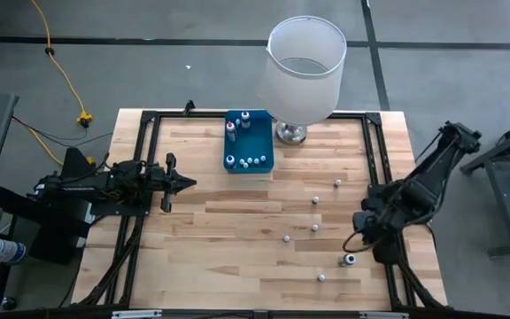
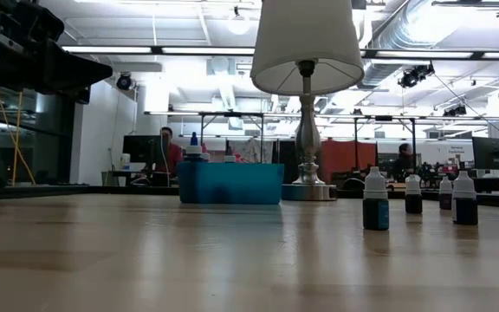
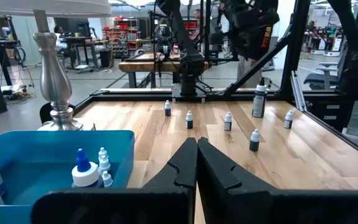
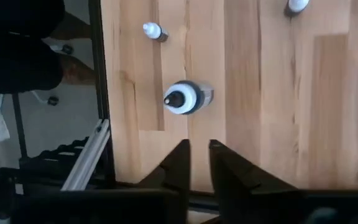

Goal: Pick & Place food coloring
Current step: Put the big black food coloring bottle into the blue bin

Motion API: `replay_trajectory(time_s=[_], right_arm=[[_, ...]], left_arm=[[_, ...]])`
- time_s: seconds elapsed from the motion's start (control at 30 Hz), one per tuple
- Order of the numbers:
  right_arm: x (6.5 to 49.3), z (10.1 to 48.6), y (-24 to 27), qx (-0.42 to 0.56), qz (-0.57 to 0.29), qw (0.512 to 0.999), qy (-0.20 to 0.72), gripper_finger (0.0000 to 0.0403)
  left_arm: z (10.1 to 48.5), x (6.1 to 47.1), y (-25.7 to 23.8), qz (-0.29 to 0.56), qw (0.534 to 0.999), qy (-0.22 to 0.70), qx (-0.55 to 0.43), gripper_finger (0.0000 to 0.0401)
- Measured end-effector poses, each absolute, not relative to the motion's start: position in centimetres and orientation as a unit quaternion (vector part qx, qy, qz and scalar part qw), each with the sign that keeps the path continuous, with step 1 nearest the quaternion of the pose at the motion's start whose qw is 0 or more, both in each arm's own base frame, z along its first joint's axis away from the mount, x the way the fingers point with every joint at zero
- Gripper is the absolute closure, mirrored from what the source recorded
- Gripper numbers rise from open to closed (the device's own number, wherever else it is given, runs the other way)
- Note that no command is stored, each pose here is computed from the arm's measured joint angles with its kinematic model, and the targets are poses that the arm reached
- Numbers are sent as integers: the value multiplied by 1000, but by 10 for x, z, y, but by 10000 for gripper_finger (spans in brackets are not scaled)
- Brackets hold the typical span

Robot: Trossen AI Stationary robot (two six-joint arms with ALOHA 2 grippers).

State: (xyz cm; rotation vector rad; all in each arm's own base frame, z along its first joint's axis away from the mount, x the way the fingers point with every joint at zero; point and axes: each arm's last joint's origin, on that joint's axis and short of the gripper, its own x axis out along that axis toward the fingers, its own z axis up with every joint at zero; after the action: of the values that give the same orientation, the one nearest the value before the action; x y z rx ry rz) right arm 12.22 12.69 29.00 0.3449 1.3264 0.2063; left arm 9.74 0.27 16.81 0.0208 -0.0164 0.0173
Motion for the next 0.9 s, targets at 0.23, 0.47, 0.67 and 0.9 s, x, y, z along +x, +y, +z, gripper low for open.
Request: replay_trajectory(time_s=[0.23, 0.47, 0.67, 0.9], right_arm=[[124, 282, 151, 158, 99, 769, 611, 247], [129, 267, 169, 93, 115, 772, 618, 186], [134, 255, 176, 32, 121, 776, 618, 182], [143, 243, 188, -3, 138, 777, 614, 186]], left_arm=[[168, 97, 3, 9, 1000, -8, 10, 401], [168, 97, 3, 9, 1000, -8, 10, 401], [168, 97, 3, 9, 1000, -8, 10, 401], [168, 97, 3, 9, 1000, -8, 10, 401]])
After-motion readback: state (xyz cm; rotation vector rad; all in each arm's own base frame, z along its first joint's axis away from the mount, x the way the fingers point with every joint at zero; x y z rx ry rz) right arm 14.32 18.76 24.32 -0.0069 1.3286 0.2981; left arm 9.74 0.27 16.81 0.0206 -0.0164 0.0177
